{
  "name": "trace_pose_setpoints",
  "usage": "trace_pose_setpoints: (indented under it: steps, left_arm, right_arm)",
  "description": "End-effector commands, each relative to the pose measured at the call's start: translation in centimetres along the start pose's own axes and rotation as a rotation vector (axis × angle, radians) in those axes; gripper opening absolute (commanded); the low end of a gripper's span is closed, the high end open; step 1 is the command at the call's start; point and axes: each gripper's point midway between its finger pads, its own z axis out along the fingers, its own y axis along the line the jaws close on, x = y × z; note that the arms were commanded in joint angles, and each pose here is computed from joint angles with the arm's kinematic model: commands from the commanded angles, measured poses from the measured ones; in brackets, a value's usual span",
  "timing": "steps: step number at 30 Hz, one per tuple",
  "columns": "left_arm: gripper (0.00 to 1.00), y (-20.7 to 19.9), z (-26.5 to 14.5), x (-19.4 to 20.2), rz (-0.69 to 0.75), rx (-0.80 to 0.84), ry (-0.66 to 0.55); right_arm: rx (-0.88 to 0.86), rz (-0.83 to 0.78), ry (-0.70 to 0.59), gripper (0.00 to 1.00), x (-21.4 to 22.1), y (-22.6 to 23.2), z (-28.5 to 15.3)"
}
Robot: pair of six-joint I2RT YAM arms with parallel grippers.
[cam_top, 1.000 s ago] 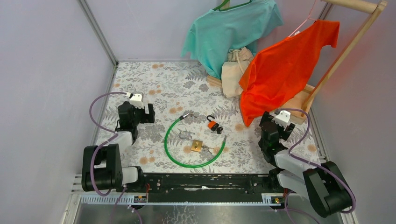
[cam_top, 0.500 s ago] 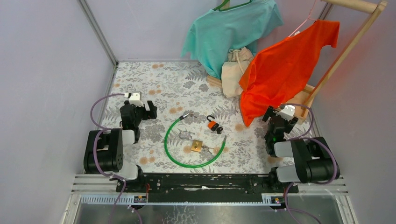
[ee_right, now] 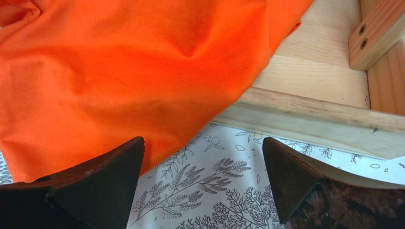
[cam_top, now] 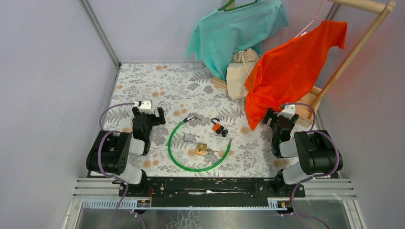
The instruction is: Unlock with the key
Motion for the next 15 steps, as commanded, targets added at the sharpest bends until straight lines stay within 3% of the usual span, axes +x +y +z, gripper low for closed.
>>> trace_pose_setpoints:
  steps: [1, 15]
  left_arm:
    - [1.00, 1.19, 0.56, -2.93, -0.010, -0.065, -0.109]
    - [1.00, 1.16, 0.84, -2.88, -0.012, -0.050, -0.100]
  right_arm:
    - [-0.019, 0.033, -0.101, 0.99, -2.92, 0.50, 0.57]
    - [-0.018, 0.034, -0.105, 0.99, -2.96, 0.48, 0.59]
